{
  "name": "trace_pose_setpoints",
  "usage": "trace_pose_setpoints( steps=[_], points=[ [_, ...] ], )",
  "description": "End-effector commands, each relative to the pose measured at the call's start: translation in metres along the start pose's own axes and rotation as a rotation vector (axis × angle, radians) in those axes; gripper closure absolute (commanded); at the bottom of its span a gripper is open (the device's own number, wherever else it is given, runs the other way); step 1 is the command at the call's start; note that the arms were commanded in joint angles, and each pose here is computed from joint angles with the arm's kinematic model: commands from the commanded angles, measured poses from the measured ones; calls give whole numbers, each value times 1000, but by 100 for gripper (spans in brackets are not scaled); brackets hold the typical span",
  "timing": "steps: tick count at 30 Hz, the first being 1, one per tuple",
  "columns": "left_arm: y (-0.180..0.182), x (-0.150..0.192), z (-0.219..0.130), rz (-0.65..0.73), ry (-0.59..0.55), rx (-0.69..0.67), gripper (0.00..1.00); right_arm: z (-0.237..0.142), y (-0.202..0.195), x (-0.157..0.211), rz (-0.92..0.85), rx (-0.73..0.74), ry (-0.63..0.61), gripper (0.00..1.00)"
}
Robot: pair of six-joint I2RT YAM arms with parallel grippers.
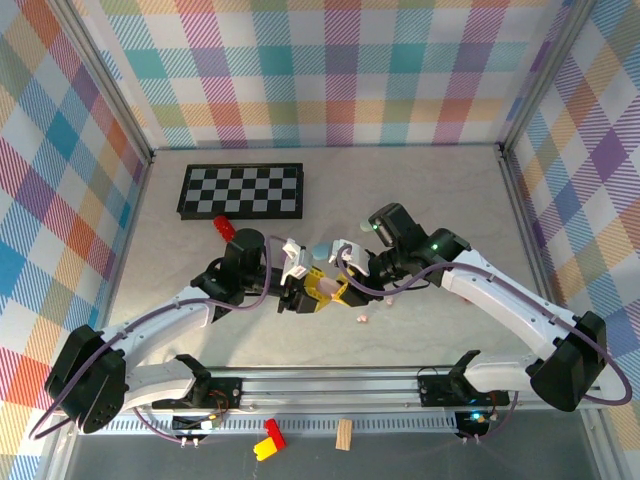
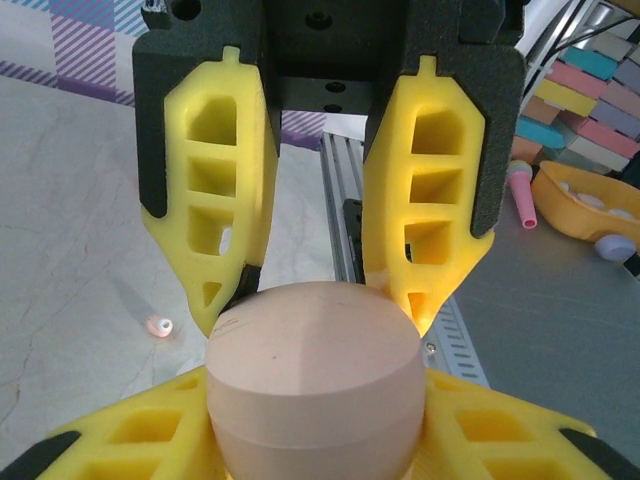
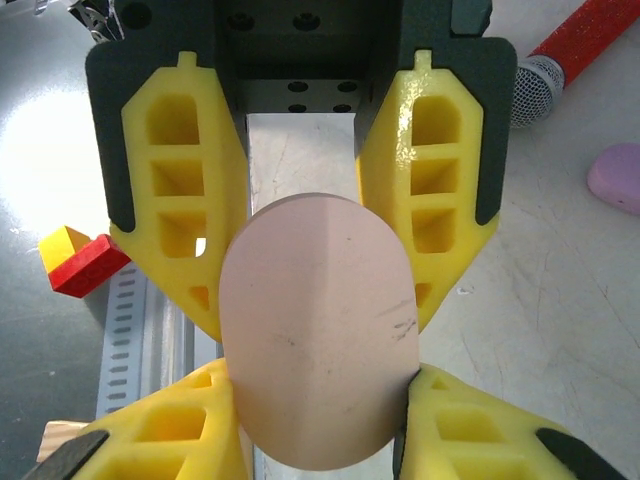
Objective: Insert the wireless bluetooth earbuds into the charging case
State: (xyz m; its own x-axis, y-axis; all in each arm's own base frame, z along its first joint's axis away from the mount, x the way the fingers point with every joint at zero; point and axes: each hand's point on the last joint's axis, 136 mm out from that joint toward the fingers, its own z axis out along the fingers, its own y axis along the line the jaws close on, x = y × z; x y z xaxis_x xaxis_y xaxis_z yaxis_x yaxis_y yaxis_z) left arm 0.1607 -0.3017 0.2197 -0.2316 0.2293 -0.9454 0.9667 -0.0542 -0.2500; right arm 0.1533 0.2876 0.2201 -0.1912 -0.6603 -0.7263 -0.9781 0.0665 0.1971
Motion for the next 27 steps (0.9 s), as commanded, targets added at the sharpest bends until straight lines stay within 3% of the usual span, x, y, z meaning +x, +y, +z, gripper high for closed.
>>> trace_pose_setpoints(
  steps=[1,4,7,11,27],
  points=[
    [-12,-17,2,58,-29,60,67,0,0,-9,-42,2,-19,70],
    [-14,-15,0,97,-28,61,70,-1,-1,-9,-37,11,-24,68],
    [-15,-12,-1,127,-23,52,70,-3,-7,-10,-24,54,-33,55],
    [-16,-8,-2,155,-19,49,70,-8,-15,-14,-11,111,-65,47],
    [-15,-2,-3,189,-21,35,70,-30,-33,-20,76,203,-139,33]
  ],
)
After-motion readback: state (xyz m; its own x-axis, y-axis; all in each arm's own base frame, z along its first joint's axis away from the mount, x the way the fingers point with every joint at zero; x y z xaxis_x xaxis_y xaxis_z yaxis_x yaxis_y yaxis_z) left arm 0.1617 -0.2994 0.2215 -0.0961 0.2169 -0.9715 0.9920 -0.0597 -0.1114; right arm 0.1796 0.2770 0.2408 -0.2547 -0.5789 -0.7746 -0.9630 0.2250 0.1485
